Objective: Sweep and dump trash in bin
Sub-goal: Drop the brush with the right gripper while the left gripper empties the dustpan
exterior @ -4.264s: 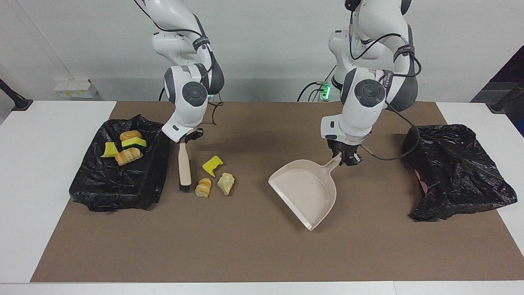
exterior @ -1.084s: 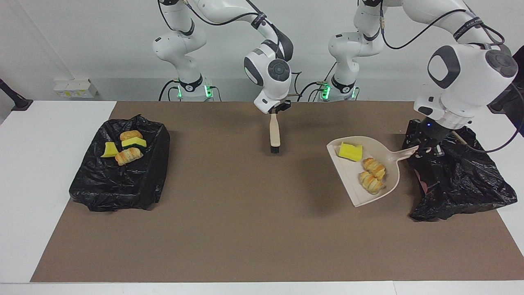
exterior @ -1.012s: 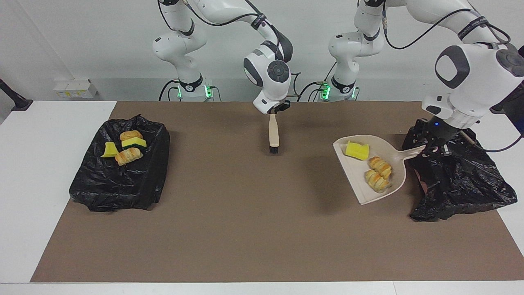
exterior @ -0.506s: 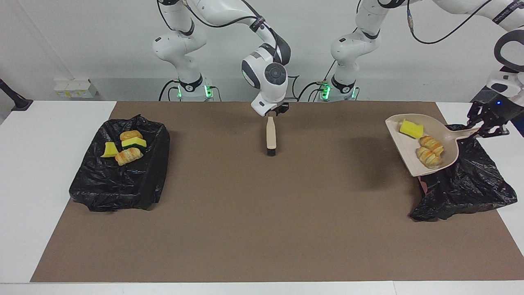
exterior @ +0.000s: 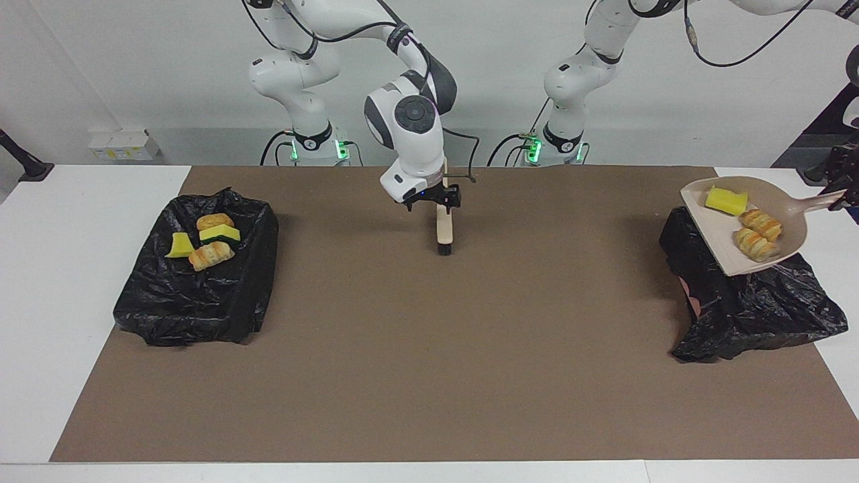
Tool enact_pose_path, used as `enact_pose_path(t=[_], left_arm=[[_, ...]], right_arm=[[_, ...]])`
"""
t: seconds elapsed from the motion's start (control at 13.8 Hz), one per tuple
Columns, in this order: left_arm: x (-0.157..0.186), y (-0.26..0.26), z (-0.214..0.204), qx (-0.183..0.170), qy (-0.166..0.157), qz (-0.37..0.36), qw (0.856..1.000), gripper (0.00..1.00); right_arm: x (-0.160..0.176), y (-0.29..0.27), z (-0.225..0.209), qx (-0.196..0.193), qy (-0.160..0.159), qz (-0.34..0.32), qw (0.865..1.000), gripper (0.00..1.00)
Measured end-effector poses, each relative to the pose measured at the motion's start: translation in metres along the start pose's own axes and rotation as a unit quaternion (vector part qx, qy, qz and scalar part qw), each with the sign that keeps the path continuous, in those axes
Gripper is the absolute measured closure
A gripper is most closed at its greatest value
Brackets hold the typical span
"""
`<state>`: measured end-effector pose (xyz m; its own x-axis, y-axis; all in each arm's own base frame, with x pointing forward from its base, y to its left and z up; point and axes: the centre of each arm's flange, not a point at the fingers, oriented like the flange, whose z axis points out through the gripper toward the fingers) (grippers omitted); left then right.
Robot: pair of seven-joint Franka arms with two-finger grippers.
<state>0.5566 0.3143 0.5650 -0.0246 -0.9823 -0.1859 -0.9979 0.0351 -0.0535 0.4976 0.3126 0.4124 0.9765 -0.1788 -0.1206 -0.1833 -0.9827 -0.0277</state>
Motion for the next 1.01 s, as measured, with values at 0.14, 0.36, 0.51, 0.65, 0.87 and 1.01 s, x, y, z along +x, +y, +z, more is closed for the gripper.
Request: enact_pose_path(t=[0.14, 0.36, 0.51, 0.65, 0.87, 1.01], left_arm=[[-0.010, -0.008, -0.002, 0.016, -0.059, 0.015, 0.998, 0.68], [-0.014, -0.023, -0.004, 0.034, -0.165, 0.063, 0.984, 0.68], [-0.003, -0.033, -0.003, 0.033, -0.213, 0.083, 0.973, 0.68], [0.015, -0.038, 0.002, 0.024, -0.261, 0.070, 0.963, 0.68], [0.052, -0.034, 0.005, 0.031, -0.326, 0.019, 0.945, 0.68], [0.061, -0.026, -0.002, 0.036, -0.373, 0.012, 0.927, 0.68]], right_arm=[[0.034, 0.035, -0.020, -0.004, 0.027, 0.020, 0.999, 0.00], [0.058, 0.071, -0.038, -0.003, 0.044, 0.028, 0.999, 0.00], [0.062, 0.077, -0.049, -0.010, 0.062, 0.026, 0.998, 0.00], [0.063, 0.078, -0.062, -0.009, 0.075, 0.025, 0.997, 0.00], [0.064, 0.081, -0.069, -0.009, 0.079, 0.010, 0.997, 0.00], [0.071, 0.092, -0.072, -0.010, 0.082, 0.004, 0.997, 0.00]])
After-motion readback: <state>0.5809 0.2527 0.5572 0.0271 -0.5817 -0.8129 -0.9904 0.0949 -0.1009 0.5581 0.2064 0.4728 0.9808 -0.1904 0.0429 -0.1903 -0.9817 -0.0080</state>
